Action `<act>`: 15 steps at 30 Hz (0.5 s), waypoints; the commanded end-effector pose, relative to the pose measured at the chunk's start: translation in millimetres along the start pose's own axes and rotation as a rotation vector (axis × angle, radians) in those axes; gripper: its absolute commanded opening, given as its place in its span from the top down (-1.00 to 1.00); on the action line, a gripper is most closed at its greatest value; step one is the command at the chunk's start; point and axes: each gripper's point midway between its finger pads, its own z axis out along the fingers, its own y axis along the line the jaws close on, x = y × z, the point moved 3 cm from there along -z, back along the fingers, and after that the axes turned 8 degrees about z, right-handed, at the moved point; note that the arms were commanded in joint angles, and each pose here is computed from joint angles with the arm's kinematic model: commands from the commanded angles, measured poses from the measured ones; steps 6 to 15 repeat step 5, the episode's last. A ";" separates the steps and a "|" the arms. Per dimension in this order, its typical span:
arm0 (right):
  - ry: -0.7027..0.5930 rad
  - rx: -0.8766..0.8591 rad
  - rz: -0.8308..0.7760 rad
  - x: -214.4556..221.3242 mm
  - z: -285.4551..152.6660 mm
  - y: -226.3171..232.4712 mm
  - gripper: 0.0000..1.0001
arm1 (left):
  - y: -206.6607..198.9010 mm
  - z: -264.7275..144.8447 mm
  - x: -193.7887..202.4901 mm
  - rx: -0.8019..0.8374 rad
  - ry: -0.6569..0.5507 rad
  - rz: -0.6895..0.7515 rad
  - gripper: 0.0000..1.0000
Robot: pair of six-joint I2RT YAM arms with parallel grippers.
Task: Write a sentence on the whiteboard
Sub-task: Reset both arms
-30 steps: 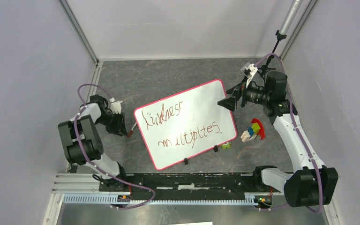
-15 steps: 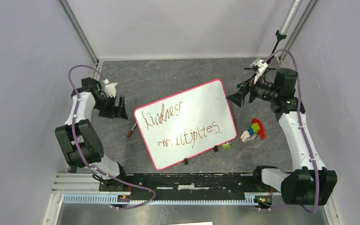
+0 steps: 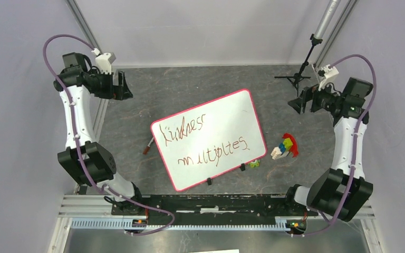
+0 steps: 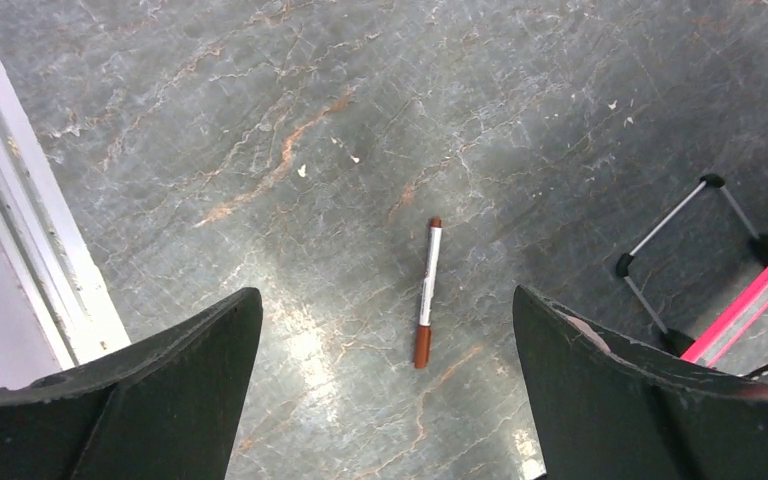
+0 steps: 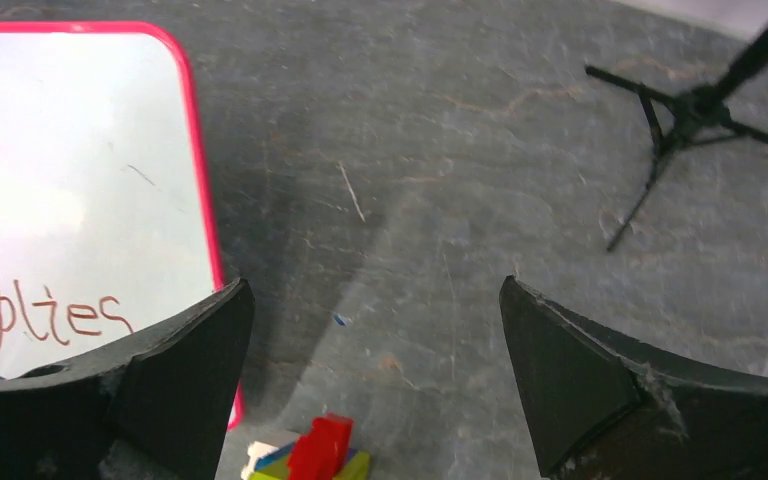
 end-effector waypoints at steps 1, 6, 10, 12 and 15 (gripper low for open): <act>0.041 0.048 -0.052 2.9 -14.4 -20.7 -0.96 | 2.2 3.2 -8.6 0.002 -0.031 -0.087 -1.00; 0.071 0.064 -0.050 8.1 -18.2 -29.2 -0.96 | 8.5 3.2 -9.8 -0.037 -0.028 -0.088 -1.00; 0.071 0.064 -0.050 8.1 -18.2 -29.2 -0.96 | 8.5 3.2 -9.8 -0.037 -0.028 -0.088 -1.00; 0.071 0.064 -0.050 8.1 -18.2 -29.2 -0.96 | 8.5 3.2 -9.8 -0.037 -0.028 -0.088 -1.00; 0.071 0.064 -0.050 8.1 -18.2 -29.2 -0.96 | 8.5 3.2 -9.8 -0.037 -0.028 -0.088 -1.00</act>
